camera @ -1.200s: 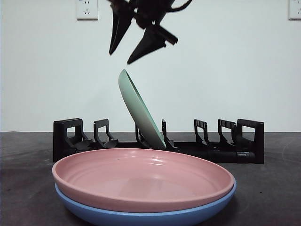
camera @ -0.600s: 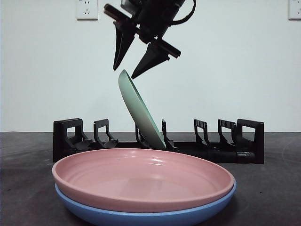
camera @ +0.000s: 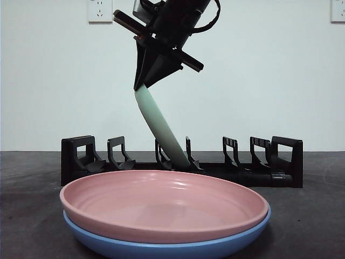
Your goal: Place the plate
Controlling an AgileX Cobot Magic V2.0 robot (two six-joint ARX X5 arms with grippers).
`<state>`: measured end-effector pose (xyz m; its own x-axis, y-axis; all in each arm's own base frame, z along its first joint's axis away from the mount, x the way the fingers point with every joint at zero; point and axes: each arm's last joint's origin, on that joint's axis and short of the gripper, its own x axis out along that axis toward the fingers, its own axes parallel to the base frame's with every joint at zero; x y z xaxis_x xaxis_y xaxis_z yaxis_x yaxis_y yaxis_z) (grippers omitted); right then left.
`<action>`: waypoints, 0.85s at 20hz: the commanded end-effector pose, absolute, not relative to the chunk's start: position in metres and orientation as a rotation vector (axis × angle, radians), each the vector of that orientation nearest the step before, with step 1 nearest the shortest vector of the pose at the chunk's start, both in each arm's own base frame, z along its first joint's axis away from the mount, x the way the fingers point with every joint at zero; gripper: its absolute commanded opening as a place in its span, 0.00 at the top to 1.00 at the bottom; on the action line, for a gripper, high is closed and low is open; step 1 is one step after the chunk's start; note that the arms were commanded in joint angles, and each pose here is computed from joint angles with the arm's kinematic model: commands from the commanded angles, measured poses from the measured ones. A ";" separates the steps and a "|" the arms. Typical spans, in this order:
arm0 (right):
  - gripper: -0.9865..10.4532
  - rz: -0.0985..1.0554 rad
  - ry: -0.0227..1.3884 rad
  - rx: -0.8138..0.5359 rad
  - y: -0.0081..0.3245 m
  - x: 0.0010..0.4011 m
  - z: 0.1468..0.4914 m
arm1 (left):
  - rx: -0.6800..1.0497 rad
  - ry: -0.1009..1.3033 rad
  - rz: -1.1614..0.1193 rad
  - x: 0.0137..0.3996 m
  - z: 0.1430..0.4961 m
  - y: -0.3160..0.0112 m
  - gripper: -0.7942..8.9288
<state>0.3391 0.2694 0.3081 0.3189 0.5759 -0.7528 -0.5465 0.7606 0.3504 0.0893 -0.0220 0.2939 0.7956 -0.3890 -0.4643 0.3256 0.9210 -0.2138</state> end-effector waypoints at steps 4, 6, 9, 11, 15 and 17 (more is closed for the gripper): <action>0.90 0.822 0.920 0.074 0.265 0.324 0.347 | -0.118 0.501 -0.387 0.089 0.299 -0.022 0.61; 0.90 0.895 0.904 0.103 0.261 0.315 0.361 | -0.118 0.500 -0.387 0.089 0.299 -0.022 0.61; 0.90 0.954 0.867 0.124 0.253 0.301 0.382 | -0.118 0.500 -0.387 0.089 0.299 -0.022 0.61; 0.90 0.986 0.820 0.103 0.249 0.288 0.397 | -0.117 0.499 -0.387 0.089 0.299 -0.022 0.61; 0.90 1.027 0.721 0.015 0.236 0.255 0.428 | -0.118 0.498 -0.387 0.089 0.300 -0.022 0.61; 0.90 0.988 0.700 -0.062 0.227 0.238 0.437 | -0.118 0.498 -0.387 0.089 0.300 -0.022 0.61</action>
<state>0.2382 0.2240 0.4310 0.3387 0.7369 -0.5850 -0.7499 0.5870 0.3052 0.0893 -0.0221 0.2940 0.7957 -0.3894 -0.4639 0.3260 0.9209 -0.2139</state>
